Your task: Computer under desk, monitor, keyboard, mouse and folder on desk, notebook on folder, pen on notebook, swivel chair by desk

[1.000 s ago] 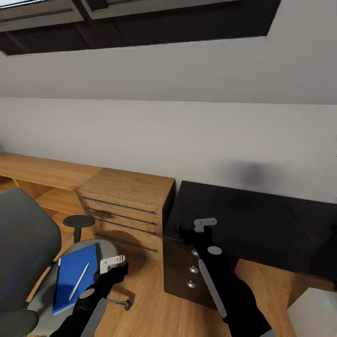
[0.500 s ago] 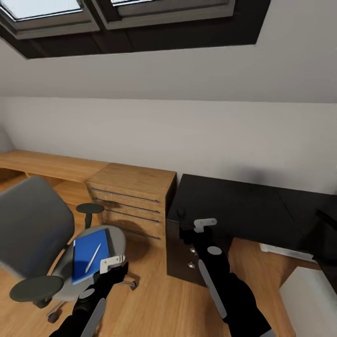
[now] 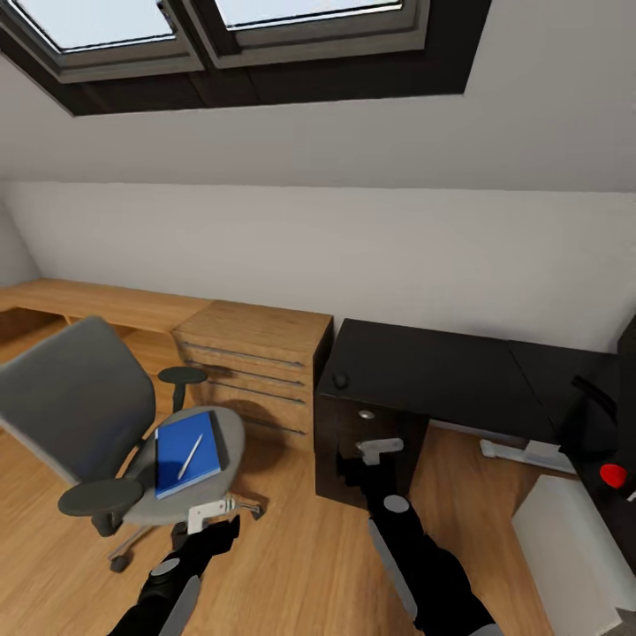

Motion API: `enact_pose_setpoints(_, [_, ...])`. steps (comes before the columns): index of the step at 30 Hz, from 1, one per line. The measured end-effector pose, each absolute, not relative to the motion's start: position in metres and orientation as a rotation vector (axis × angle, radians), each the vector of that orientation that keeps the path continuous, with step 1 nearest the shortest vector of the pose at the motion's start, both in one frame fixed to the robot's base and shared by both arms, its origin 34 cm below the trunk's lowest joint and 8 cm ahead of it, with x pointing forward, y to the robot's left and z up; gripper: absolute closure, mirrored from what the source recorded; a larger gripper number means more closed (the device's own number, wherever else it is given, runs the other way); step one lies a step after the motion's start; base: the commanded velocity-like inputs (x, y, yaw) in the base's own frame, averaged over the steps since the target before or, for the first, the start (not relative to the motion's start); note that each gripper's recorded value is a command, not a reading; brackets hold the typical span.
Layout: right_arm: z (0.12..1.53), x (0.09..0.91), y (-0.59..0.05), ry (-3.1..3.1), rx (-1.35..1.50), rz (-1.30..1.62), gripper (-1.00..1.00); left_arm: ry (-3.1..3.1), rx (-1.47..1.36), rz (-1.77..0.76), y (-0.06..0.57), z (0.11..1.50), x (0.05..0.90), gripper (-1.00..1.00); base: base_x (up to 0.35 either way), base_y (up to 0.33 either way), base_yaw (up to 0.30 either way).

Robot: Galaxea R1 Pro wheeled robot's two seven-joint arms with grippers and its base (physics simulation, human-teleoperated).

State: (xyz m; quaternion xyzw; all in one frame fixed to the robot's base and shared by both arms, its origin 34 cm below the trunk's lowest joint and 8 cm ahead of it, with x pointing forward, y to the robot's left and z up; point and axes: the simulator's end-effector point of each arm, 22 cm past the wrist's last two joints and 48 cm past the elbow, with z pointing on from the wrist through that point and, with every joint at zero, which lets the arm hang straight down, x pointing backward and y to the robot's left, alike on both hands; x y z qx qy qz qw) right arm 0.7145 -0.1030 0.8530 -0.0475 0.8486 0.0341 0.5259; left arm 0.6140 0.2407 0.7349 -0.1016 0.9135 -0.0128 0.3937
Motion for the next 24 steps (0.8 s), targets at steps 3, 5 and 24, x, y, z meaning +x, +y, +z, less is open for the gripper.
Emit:
enact_pose_setpoints(3, [0.803, 0.697, -0.108, 2.087, -0.128, 0.057, -1.0, 2.429, -0.269, 0.014, 0.25, 0.685, 0.578, -1.0, -0.041, 0.0, 0.0])
enact_pose_setpoints(5, [0.746, 0.668, -0.12, 2.159, -0.134, 0.02, -1.0, 2.466, -0.304, 0.072, 0.265, 0.644, 0.544, -1.0, -0.01, 0.0, 0.0])
enact_pose_setpoints(24, [0.628, 0.532, -0.176, 2.224, -0.117, -0.085, -1.0, 2.58, -0.337, 0.181, 0.278, 0.578, 0.452, -1.0, -0.101, 0.0, 0.0])
